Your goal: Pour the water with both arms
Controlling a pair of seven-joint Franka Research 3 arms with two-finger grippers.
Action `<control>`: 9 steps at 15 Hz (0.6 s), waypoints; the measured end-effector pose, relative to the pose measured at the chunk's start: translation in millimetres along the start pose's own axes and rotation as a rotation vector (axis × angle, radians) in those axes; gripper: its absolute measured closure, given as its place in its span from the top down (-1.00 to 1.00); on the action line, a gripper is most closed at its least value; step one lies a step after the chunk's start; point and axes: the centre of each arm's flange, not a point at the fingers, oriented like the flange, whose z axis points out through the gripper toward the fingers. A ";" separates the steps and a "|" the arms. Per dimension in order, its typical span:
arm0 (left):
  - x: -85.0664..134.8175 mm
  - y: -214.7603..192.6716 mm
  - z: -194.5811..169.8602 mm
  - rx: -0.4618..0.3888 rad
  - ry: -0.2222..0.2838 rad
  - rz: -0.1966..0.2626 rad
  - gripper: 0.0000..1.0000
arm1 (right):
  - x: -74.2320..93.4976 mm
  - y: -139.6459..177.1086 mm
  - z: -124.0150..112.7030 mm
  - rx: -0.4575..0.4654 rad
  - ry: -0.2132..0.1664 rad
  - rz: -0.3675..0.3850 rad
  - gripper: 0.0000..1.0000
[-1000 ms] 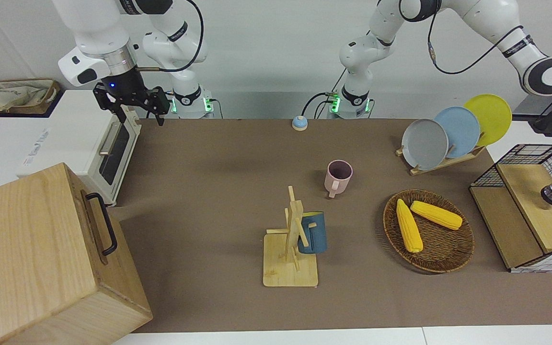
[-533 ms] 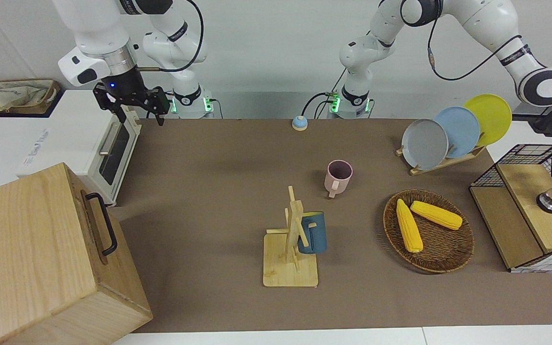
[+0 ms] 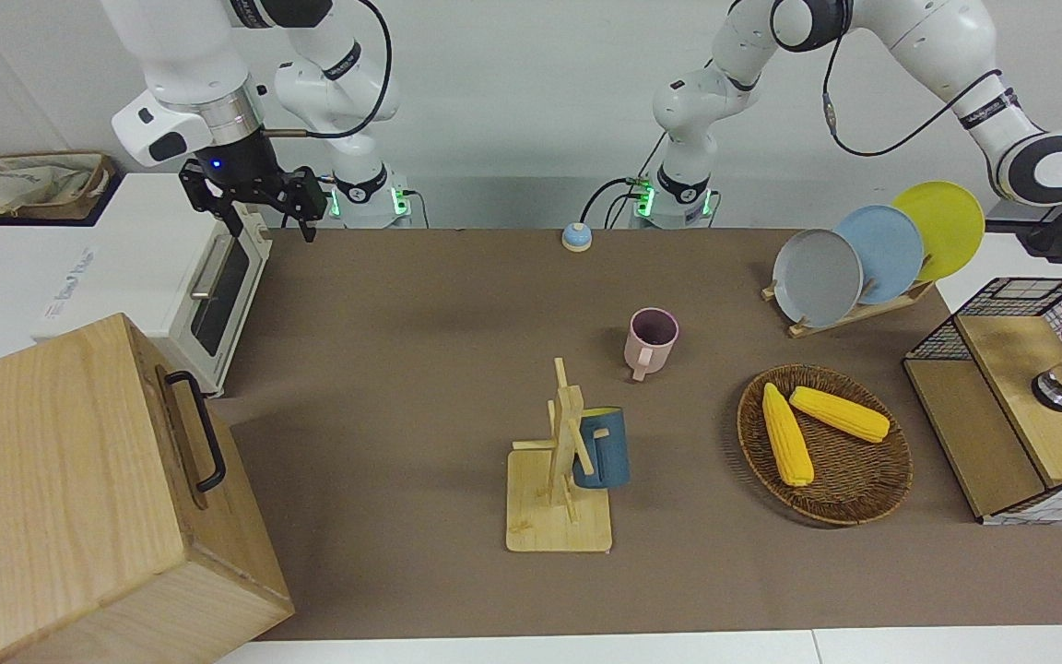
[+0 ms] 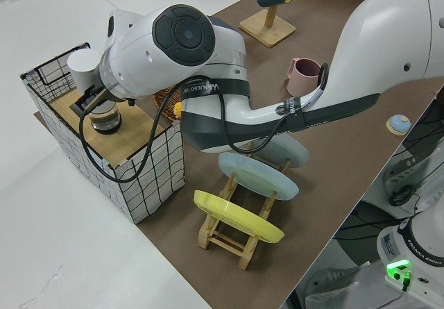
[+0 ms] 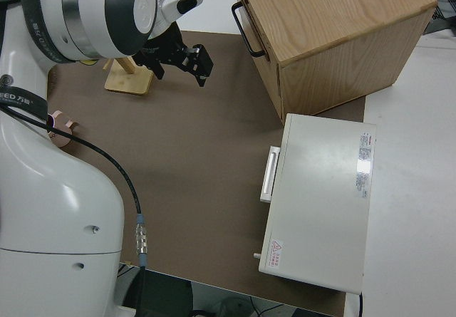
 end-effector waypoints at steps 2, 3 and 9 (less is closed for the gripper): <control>2.4 -1.0 -2.4 0.002 0.005 0.001 0.97 | 0.0 0.0 0.0 0.000 0.000 0.000 0.99; 3.9 -1.4 -3.9 0.000 0.005 0.001 0.99 | 0.0 0.0 0.0 0.000 0.000 0.000 0.99; 10.1 -9.3 -23.5 -0.021 -0.148 0.012 0.99 | 0.0 0.0 0.0 0.000 0.000 0.000 0.99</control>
